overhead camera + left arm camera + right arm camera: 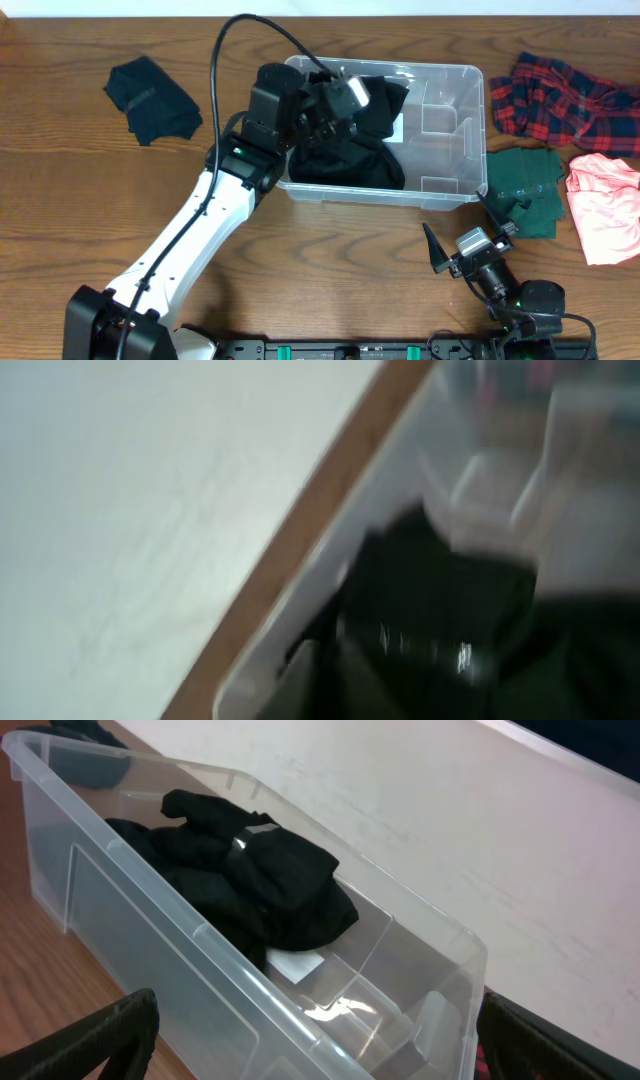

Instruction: Pack container

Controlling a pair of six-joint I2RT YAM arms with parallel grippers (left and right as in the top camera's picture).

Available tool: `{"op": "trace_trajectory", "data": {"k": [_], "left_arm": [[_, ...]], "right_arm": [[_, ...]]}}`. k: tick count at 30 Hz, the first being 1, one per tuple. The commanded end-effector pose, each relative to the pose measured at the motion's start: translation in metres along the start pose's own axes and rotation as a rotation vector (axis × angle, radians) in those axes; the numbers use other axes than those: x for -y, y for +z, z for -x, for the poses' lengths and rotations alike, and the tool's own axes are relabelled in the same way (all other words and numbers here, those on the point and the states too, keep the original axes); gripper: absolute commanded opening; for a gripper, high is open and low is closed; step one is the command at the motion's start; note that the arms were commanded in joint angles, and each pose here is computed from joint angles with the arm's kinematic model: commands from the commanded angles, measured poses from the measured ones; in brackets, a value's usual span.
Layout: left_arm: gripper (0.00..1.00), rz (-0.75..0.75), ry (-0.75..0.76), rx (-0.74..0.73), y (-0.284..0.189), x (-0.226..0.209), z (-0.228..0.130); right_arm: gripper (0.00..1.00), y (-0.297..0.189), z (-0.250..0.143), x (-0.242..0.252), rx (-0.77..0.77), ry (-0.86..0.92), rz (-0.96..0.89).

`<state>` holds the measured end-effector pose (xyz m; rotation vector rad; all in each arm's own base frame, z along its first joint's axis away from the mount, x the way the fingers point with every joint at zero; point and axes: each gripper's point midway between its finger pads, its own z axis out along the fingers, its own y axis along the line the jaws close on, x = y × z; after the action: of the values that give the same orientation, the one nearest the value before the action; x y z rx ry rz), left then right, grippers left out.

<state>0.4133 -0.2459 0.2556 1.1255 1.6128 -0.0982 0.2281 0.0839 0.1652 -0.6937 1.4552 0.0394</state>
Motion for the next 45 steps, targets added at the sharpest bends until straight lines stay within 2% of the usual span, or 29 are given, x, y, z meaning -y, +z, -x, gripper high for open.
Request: {"op": "trace_trajectory", "data": {"k": [1,6,12,21,24,29,37,45], "left_arm": [[0.06,-0.011,-0.246,0.075,0.009,-0.003,0.014],[0.06,0.013,-0.359,0.139,0.035,-0.009,0.013],[0.06,0.007,-0.434,0.141,0.075,0.0,-0.012],[0.06,-0.088,-0.486,-0.081,0.127,0.056,-0.105],[0.06,-0.112,-0.499,-0.141,0.128,0.067,-0.121],[0.06,-0.099,-0.491,-0.108,0.124,0.06,-0.109],[0.06,-0.032,-0.442,0.088,0.099,0.024,-0.037],[0.06,-0.096,-0.442,0.031,0.108,0.055,-0.045]], "right_arm": [[0.99,0.0,0.001,-0.002,0.005,-0.01,0.011],[0.99,0.0,0.001,-0.002,0.005,-0.01,0.011],[0.99,0.0,0.001,-0.002,0.005,-0.01,0.011],[0.99,0.0,0.001,-0.003,0.005,-0.01,0.011],[0.99,0.0,0.001,-0.002,0.005,-0.01,0.011],[0.99,0.0,0.001,-0.002,0.005,-0.01,0.011],[0.99,0.0,0.001,-0.003,0.005,-0.01,0.011],[0.99,0.0,0.001,-0.003,0.005,-0.01,0.011]]}}
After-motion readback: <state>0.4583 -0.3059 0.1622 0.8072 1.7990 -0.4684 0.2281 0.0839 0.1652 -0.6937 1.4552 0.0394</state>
